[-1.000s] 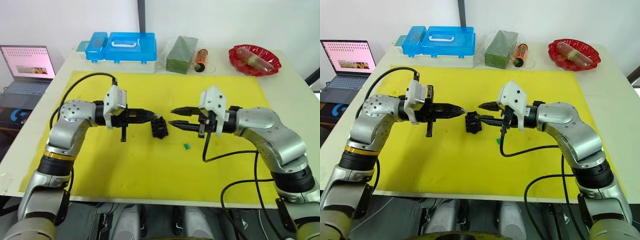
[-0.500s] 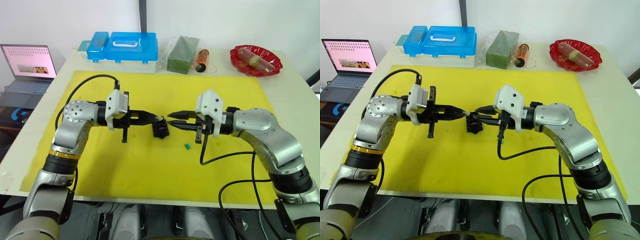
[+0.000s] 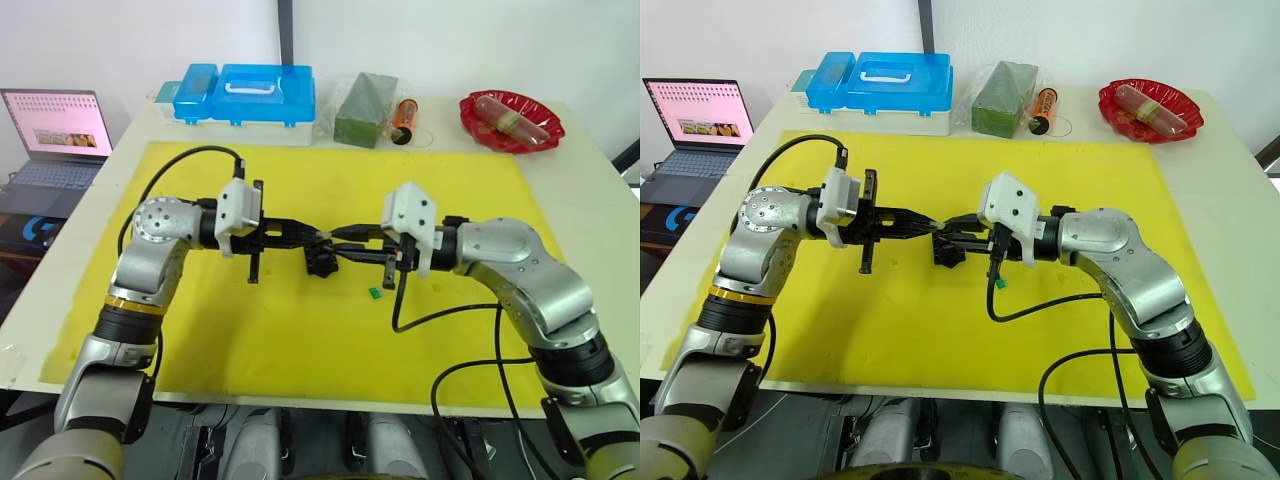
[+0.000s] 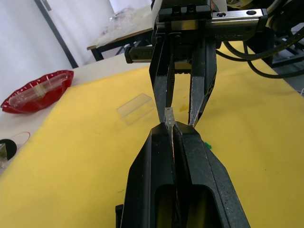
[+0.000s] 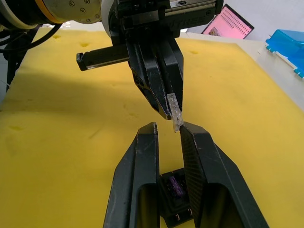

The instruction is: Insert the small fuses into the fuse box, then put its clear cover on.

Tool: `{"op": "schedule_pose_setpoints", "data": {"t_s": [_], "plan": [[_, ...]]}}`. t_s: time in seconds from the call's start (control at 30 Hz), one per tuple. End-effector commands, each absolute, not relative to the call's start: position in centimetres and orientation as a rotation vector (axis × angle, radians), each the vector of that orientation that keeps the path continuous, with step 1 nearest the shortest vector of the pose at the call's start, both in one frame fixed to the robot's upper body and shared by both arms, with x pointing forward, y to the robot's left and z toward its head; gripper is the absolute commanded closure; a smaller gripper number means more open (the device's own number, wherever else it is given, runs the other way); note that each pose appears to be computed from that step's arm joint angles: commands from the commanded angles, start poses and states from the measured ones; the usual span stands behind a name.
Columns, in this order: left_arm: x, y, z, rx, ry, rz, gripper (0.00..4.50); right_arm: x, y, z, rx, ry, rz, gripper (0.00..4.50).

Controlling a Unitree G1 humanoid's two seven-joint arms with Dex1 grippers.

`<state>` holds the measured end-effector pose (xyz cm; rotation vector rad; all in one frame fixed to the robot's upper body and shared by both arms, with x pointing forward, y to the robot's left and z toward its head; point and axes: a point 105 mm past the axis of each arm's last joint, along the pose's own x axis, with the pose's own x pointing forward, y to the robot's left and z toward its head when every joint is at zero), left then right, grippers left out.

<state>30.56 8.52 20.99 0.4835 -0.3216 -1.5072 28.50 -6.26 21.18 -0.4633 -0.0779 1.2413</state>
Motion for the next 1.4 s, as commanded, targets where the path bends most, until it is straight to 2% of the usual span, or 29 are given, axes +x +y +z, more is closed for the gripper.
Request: {"op": "schedule_pose_setpoints", "data": {"t_s": [0.03, 0.73, 0.87, 1.27, 1.37, 1.4], "plan": [[30.1, 8.3, 21.6, 0.517, -0.360, -1.525, 4.50, 28.1, -6.2, 23.2, -0.470, -0.159, 1.236, 3.76], [30.0, 8.1, 21.7, 0.523, -0.362, -1.543, 4.50, 27.9, -6.3, 23.2, -0.436, -0.154, 1.248, 3.76], [30.0, 8.1, 21.7, 0.524, -0.364, -1.545, 4.50, 27.8, -6.2, 23.2, -0.428, -0.156, 1.256, 4.49], [30.2, 8.3, 21.3, 0.537, -0.345, -1.532, 4.50, 27.4, -6.2, 23.4, -0.421, -0.150, 1.285, 4.49], [30.4, 8.8, 21.3, 0.499, -0.313, -1.503, 3.76, 27.4, -6.3, 23.5, -0.436, -0.144, 1.295, 4.50], [30.5, 9.2, 21.1, 0.496, -0.301, -1.490, 3.39, 27.5, -6.4, 23.5, -0.446, -0.142, 1.298, 4.50]]}}
